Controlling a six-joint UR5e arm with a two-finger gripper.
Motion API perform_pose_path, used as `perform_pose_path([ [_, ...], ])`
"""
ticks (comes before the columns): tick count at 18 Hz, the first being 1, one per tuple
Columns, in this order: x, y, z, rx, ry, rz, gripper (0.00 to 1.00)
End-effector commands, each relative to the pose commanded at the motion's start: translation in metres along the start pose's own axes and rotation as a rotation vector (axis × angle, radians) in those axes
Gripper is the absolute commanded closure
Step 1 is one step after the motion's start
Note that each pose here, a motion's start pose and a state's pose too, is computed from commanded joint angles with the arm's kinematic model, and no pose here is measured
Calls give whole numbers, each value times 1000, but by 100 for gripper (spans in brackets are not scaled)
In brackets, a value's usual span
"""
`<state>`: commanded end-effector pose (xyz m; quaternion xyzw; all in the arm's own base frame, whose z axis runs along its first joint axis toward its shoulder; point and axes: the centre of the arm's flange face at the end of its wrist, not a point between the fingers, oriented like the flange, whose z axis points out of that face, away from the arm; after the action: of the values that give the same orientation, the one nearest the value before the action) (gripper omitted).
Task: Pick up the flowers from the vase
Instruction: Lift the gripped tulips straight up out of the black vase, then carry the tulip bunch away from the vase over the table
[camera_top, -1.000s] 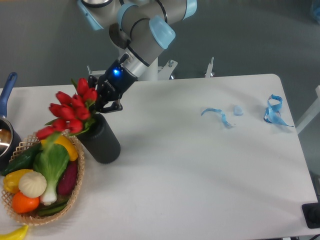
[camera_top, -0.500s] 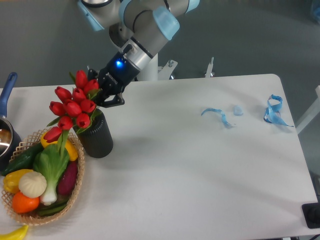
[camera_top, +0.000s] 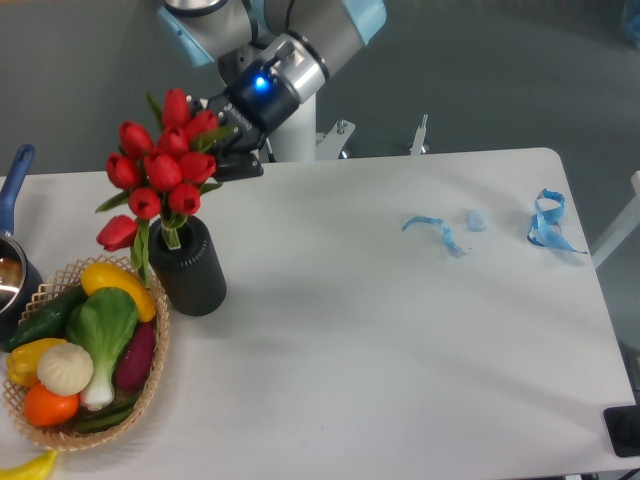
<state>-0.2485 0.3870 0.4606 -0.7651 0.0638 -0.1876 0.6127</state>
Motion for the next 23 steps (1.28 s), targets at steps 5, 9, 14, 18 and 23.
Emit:
perform_pose_path([
  [5,-26,-50,-49,114,-37,-81,100],
  [9,-49,-60,-98,165,-121,-78,100],
  [14,-111,-28,-114,142,-177,33,100],
  [18,-153,-18,-130,6,-302,31,100],
  [23,-185,-22,-149,-279,-538,44,100],
])
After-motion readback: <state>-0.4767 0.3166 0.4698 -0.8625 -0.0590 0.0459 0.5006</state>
